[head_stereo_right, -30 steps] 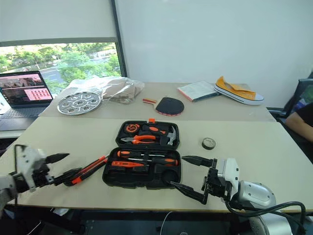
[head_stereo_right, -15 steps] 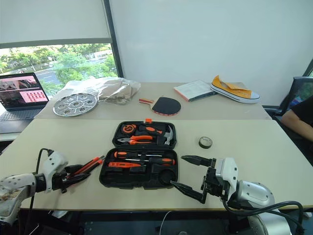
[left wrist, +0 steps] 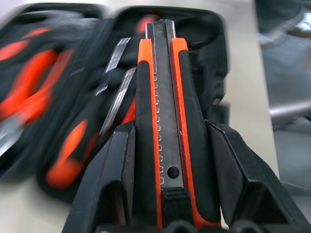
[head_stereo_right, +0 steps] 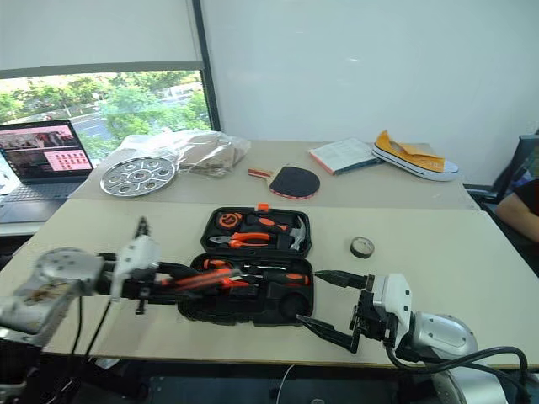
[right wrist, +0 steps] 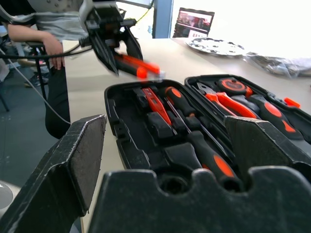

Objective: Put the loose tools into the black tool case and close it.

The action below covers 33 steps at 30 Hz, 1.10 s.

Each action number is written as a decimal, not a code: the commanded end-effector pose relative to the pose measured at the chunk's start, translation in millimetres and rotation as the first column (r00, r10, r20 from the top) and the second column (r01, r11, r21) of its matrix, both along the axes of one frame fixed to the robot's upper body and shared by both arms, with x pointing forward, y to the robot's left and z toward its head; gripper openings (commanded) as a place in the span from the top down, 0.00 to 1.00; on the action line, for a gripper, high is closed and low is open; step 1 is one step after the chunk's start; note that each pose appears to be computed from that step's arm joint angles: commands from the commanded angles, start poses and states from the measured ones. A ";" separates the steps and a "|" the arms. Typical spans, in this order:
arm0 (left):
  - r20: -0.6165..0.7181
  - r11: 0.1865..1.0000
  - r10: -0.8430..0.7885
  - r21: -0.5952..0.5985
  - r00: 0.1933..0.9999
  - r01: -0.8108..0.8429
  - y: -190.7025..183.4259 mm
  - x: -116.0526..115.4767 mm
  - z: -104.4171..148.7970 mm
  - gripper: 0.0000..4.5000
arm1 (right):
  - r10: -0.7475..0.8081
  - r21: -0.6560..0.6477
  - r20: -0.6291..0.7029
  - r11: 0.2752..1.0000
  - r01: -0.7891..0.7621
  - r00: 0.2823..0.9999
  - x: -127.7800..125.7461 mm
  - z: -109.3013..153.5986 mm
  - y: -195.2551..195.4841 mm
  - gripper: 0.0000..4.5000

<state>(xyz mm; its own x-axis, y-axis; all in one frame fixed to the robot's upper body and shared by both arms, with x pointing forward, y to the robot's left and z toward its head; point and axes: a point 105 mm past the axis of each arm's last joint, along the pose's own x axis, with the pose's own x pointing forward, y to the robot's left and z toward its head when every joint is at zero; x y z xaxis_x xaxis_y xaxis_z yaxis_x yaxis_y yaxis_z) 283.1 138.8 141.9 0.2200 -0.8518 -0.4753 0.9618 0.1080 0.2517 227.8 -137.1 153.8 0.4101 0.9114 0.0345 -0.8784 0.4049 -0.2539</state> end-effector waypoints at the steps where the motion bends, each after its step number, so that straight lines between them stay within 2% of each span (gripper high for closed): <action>1: 0.022 0.996 -0.014 0.085 1.000 0.012 -15.2 6.5 -15.3 0.63 | 0.006 0.005 0.056 1.000 -0.006 0.998 -4.2 12.0 2.2 0.00; 8: -0.007 0.986 -0.064 0.156 0.998 0.065 -21.9 5.6 -38.6 0.63 | -0.034 0.007 0.065 0.999 0.034 0.997 -3.7 12.9 -0.5 0.00; 17: -0.035 0.961 -0.187 0.200 0.982 0.191 -21.1 -3.9 -44.7 0.63 | -0.044 0.003 0.069 0.999 0.043 0.997 -1.9 11.1 -0.8 0.00; 24: -0.118 0.956 -0.140 0.244 0.983 0.165 -5.2 3.6 -52.3 0.63 | -0.045 -0.006 0.076 0.999 0.045 0.996 4.9 9.1 -3.0 0.00; 26: -0.120 0.966 -0.146 0.195 0.982 0.168 -9.2 5.4 -47.4 0.40 | -0.043 -0.009 0.076 0.999 0.044 0.996 6.8 7.9 -3.1 0.00; 27: -0.102 0.976 -0.157 0.136 0.982 0.170 -13.8 8.0 -37.6 0.36 | -0.043 -0.009 0.077 0.999 0.044 0.996 8.1 7.6 -3.3 0.00; 30: -0.046 0.981 -0.196 0.003 0.980 0.196 -14.9 14.7 -3.0 0.13 | -0.044 -0.012 0.079 0.999 0.045 0.996 11.4 7.7 -4.9 0.00; 33: -0.032 0.977 -0.209 -0.041 0.977 0.208 -8.7 16.3 14.2 0.13 | -0.044 -0.017 0.078 0.999 0.046 0.996 12.6 6.9 -7.1 0.00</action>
